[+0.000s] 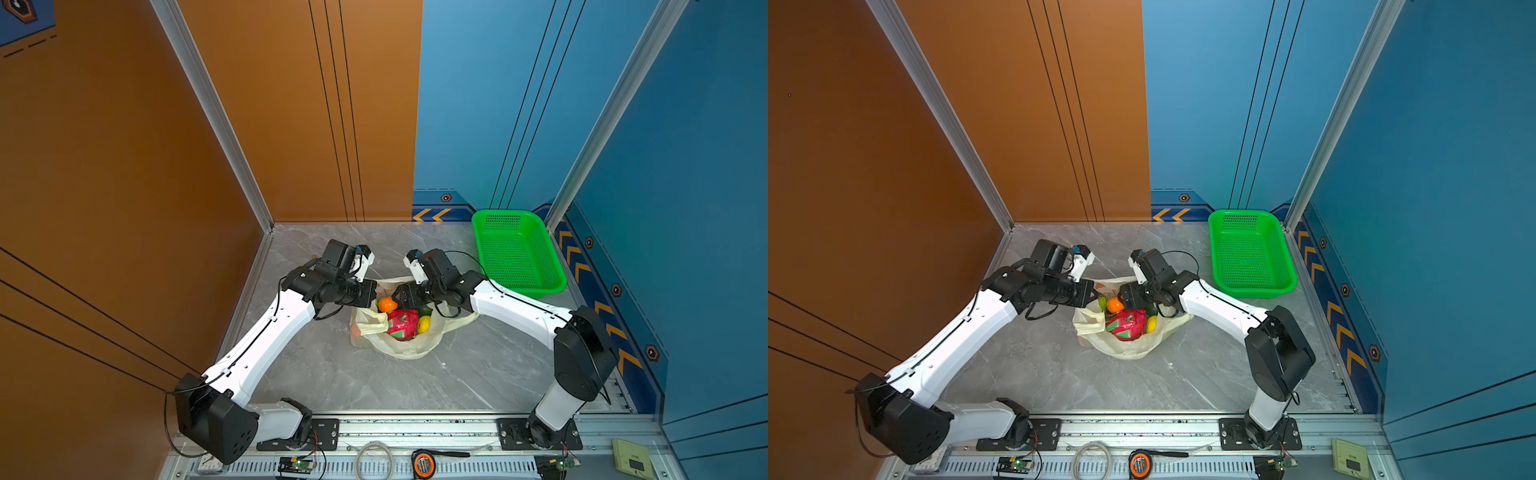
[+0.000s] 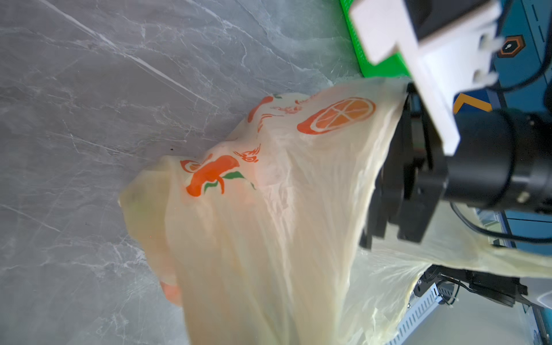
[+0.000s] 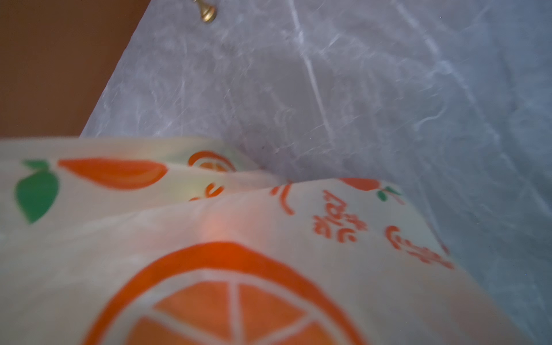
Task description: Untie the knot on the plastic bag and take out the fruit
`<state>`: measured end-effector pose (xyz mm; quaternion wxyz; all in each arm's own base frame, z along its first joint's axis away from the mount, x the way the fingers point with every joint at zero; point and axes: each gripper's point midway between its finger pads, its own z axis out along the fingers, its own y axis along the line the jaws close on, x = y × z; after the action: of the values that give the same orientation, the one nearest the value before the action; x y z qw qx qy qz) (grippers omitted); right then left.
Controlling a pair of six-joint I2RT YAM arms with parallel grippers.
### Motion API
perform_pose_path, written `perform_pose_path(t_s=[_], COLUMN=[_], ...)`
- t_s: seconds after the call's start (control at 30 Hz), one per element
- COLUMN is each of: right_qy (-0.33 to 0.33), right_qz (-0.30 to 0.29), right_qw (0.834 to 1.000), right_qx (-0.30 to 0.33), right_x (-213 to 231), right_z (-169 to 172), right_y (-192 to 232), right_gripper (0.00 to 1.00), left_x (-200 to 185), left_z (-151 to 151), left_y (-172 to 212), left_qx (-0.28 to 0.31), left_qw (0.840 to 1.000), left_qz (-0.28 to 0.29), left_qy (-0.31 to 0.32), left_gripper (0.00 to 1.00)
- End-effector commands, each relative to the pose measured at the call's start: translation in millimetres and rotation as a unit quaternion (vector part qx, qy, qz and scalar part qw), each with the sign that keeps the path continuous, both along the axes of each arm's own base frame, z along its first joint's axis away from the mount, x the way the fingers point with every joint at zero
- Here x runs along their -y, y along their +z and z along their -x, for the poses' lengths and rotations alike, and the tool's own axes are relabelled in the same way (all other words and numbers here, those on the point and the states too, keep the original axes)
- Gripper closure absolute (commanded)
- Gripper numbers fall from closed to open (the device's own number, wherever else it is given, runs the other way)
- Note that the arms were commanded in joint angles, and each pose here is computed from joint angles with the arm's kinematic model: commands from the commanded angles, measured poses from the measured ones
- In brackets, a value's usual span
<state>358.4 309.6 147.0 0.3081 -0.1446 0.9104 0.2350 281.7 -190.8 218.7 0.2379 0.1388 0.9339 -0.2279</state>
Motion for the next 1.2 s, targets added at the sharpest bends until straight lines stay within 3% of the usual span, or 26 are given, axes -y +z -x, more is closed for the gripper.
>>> perform_pose_path(t_s=[0.0, 0.1, 0.2, 0.63, 0.77, 1.0, 1.17], right_qy=[-0.158, -0.211, -0.209, -0.068, -0.047, -0.036, -0.037], right_qz=[-0.019, 0.064, 0.073, 0.078, 0.074, 0.067, 0.064], right_qw=[0.981, 0.969, 0.971, 0.994, 0.996, 0.997, 0.997], right_qx=[0.109, 0.110, 0.087, 0.027, 0.011, 0.004, 0.006], right_x=[51, 94, 107, 58, 48, 40, 40], right_z=[-56, -71, -73, -5, 9, 22, 23], right_y=[39, 28, 16, 24, 14, 6, 6], right_gripper=[0.10, 0.07, 0.06, 0.05, 0.05, 0.06, 0.06], left_x=[7, 6, 5, -2, -1, -1, -2], left_z=[10, 14, 15, -3, -3, -4, 2], left_y=[2, -3, -3, 2, 0, -5, -13], left_qx=[0.014, 0.015, 0.018, 0.015, 0.007, 0.000, -0.016], left_qw=[0.999, 0.999, 0.999, 1.000, 0.999, 0.997, 0.993], left_qz=[0.007, -0.001, -0.005, -0.010, 0.000, 0.023, 0.024], left_qy=[-0.035, -0.039, -0.038, 0.024, 0.039, 0.078, 0.112], left_gripper=[1.00, 1.00, 1.00, 1.00, 0.82, 0.42, 0.34])
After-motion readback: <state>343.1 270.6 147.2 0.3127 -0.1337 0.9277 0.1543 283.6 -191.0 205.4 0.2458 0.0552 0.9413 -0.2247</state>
